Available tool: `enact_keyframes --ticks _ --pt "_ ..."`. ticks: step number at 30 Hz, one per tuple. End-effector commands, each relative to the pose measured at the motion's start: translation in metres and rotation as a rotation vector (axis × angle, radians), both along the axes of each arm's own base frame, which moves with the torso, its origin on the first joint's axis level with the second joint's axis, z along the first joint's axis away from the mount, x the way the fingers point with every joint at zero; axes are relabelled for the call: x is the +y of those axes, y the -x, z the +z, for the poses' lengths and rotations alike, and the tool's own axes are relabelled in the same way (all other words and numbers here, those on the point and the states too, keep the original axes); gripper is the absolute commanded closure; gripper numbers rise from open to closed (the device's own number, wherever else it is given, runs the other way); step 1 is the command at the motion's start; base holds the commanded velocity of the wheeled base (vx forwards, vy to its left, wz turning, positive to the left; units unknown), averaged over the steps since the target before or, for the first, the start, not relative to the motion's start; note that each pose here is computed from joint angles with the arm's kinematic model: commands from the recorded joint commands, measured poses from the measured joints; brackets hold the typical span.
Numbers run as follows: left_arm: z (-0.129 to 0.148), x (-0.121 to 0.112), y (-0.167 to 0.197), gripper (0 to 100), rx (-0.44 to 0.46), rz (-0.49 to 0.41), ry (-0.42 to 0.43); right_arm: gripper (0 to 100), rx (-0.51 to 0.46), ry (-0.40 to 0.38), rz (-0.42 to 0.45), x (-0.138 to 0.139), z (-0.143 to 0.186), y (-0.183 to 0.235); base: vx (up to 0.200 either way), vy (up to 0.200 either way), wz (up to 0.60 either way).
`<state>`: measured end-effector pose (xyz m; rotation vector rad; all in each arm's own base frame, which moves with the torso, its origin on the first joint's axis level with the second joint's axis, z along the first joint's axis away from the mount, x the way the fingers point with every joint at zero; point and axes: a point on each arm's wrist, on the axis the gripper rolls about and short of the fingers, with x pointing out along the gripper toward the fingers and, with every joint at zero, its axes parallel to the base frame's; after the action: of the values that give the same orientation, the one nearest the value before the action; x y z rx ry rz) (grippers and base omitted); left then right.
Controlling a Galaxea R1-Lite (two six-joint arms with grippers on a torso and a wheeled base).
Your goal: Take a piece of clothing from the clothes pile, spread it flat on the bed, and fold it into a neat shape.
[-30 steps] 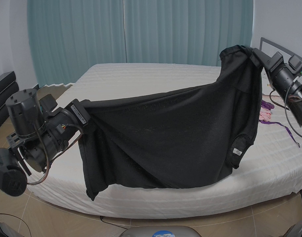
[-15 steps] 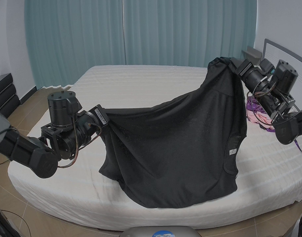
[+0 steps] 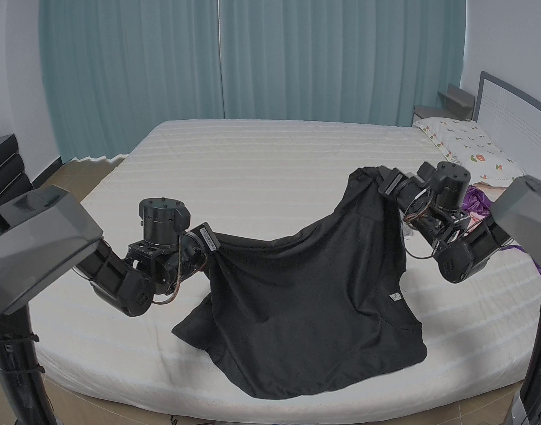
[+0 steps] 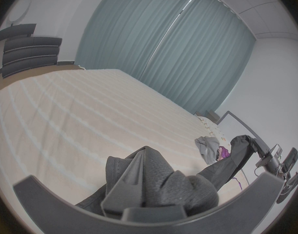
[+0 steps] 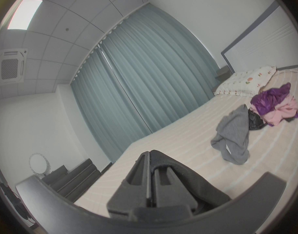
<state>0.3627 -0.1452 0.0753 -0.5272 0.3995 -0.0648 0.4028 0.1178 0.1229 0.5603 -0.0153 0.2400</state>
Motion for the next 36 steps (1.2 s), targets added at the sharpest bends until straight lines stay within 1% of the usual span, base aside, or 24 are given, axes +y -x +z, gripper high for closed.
enact_keyframes --ticks 1,2,4,6,7,8,9,12,13,15,17,19,22,24,25,27,28,29,30,31,32,34,35,36 --pt "-0.047 -0.005 -0.021 100 0.082 0.021 -0.006 100 0.115 0.035 -0.009 0.003 -0.063 -0.019 0.000 0.000 0.00" --pt "-0.057 -0.005 -0.024 100 0.098 0.024 -0.011 100 0.132 0.040 -0.009 0.005 -0.073 -0.021 0.000 0.000 0.00" --pt "-0.066 -0.004 -0.027 100 0.114 0.030 -0.011 100 0.150 0.046 -0.008 0.006 -0.081 -0.022 0.000 0.000 0.00" --pt "-0.075 -0.003 -0.032 100 0.129 0.047 0.008 100 0.174 0.056 -0.008 0.007 -0.090 -0.025 0.000 0.000 0.00" --pt "-0.079 -0.003 -0.033 100 0.135 0.052 0.014 0 0.187 0.060 -0.006 0.008 -0.096 -0.026 0.000 0.000 0.00" --pt "-0.084 -0.004 -0.036 100 0.142 0.057 0.023 0 0.211 0.068 -0.005 0.009 -0.106 -0.027 0.000 0.000 0.00" --pt "-0.089 -0.005 -0.038 0 0.147 0.060 0.025 0 0.224 0.072 -0.001 0.011 -0.113 -0.029 0.000 0.000 0.00" --pt "-0.095 -0.005 -0.041 0 0.154 0.063 0.023 0 0.243 0.078 0.002 0.013 -0.124 -0.030 0.000 0.000 0.00" --pt "-0.101 -0.005 -0.042 0 0.163 0.063 0.021 0 0.275 0.087 0.000 0.011 -0.137 -0.031 0.000 0.000 0.00" --pt "-0.105 -0.005 -0.042 0 0.170 0.064 0.018 0 0.311 0.097 -0.006 0.009 -0.151 -0.031 0.000 0.000 0.00" --pt "-0.105 -0.003 -0.043 0 0.172 0.070 0.020 0 0.330 0.101 -0.004 0.008 -0.159 -0.030 0.000 0.000 0.00" --pt "-0.104 0.000 -0.044 0 0.168 0.079 0.026 0 0.342 0.098 -0.005 0.007 -0.163 -0.029 0.000 0.000 0.00" --pt "-0.090 0.008 -0.042 0 0.159 0.125 0.094 0 0.311 0.066 -0.032 -0.002 -0.149 -0.034 0.000 0.000 0.00" --pt "-0.076 0.023 -0.042 0 0.146 0.167 0.142 0 0.276 0.017 -0.051 -0.010 -0.126 -0.036 0.000 0.000 0.00" --pt "-0.076 0.023 -0.042 0 0.146 0.167 0.142 0 0.276 0.017 -0.051 -0.010 -0.126 -0.036 0.000 0.000 0.00" --pt "-0.061 0.041 -0.043 0 0.137 0.217 0.248 0 0.225 -0.144 -0.071 -0.018 -0.093 -0.039 0.000 0.000 0.00" --pt "-0.059 0.049 -0.045 0 0.141 0.237 0.309 0 0.213 -0.214 -0.073 -0.020 -0.083 -0.039 0.000 0.000 0.00" --pt "-0.058 0.056 -0.046 0 0.143 0.254 0.351 0 0.209 -0.250 -0.078 -0.023 -0.079 -0.040 0.000 0.000 0.00" --pt "-0.058 0.063 -0.049 0 0.142 0.270 0.391 0 0.210 -0.276 -0.082 -0.025 -0.079 -0.041 0.000 0.000 0.00" --pt "-0.059 0.068 -0.051 0 0.142 0.284 0.417 0 0.211 -0.283 -0.083 -0.025 -0.080 -0.041 0.000 0.000 0.00" --pt "-0.058 0.079 -0.055 0 0.137 0.308 0.452 0 0.218 -0.290 -0.086 -0.027 -0.087 -0.043 0.000 0.000 0.00" --pt "-0.065 0.089 -0.059 0 0.148 0.323 0.475 0 0.232 -0.295 -0.094 -0.028 -0.100 -0.047 0.000 0.000 0.00" --pt "-0.075 0.094 -0.061 0 0.168 0.325 0.477 0 0.235 -0.304 -0.104 -0.029 -0.109 -0.053 0.000 0.000 0.00" --pt "-0.077 0.094 -0.062 0 0.169 0.324 0.478 0 0.249 -0.305 -0.113 -0.029 -0.118 -0.054 0.000 0.000 0.00"
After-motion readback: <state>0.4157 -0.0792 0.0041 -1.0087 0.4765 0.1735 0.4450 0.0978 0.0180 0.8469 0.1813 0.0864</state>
